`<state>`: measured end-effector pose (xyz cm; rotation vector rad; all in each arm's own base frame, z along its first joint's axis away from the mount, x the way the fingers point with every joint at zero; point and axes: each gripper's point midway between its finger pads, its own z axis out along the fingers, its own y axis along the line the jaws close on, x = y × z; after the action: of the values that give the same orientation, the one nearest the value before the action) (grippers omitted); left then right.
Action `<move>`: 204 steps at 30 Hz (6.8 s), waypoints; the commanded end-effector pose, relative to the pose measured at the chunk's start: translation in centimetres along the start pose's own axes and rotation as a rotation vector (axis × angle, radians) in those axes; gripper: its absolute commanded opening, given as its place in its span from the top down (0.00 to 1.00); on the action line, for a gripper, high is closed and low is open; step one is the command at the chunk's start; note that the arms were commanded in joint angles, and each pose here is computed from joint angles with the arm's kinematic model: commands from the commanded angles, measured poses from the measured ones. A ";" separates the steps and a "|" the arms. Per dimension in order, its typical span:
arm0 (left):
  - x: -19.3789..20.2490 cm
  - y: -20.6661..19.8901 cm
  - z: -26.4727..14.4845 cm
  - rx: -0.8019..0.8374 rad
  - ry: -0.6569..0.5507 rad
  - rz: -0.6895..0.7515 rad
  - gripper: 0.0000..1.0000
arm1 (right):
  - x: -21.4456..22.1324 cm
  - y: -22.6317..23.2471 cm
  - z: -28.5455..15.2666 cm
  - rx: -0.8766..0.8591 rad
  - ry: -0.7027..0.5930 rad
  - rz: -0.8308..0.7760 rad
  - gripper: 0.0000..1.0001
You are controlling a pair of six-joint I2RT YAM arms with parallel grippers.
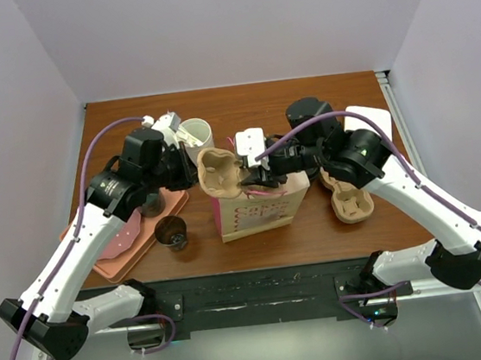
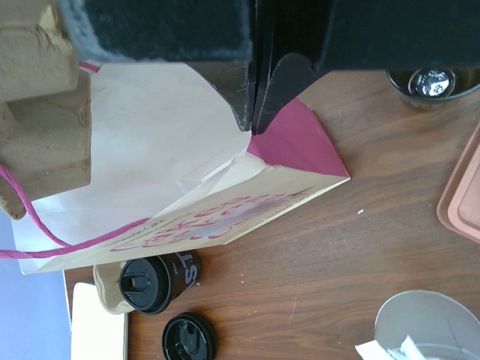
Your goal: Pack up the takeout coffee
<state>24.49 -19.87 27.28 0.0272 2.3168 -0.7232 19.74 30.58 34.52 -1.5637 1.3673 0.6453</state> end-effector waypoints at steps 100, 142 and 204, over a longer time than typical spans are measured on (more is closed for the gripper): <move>-3.1 -4.1 2.0 0.188 0.087 0.041 1.00 | 10.2 -1.2 -0.1 0.123 0.486 0.042 0.89; -0.9 -2.0 3.2 0.126 0.168 0.082 0.67 | 17.1 0.9 1.6 0.106 0.682 0.162 0.76; -0.1 -2.2 3.5 0.129 0.162 0.194 0.65 | 12.3 -2.4 -10.7 1.080 0.502 1.024 0.51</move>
<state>25.04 -22.48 24.38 0.3314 2.4653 -0.7700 22.30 15.64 30.07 -0.0960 2.3516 0.0300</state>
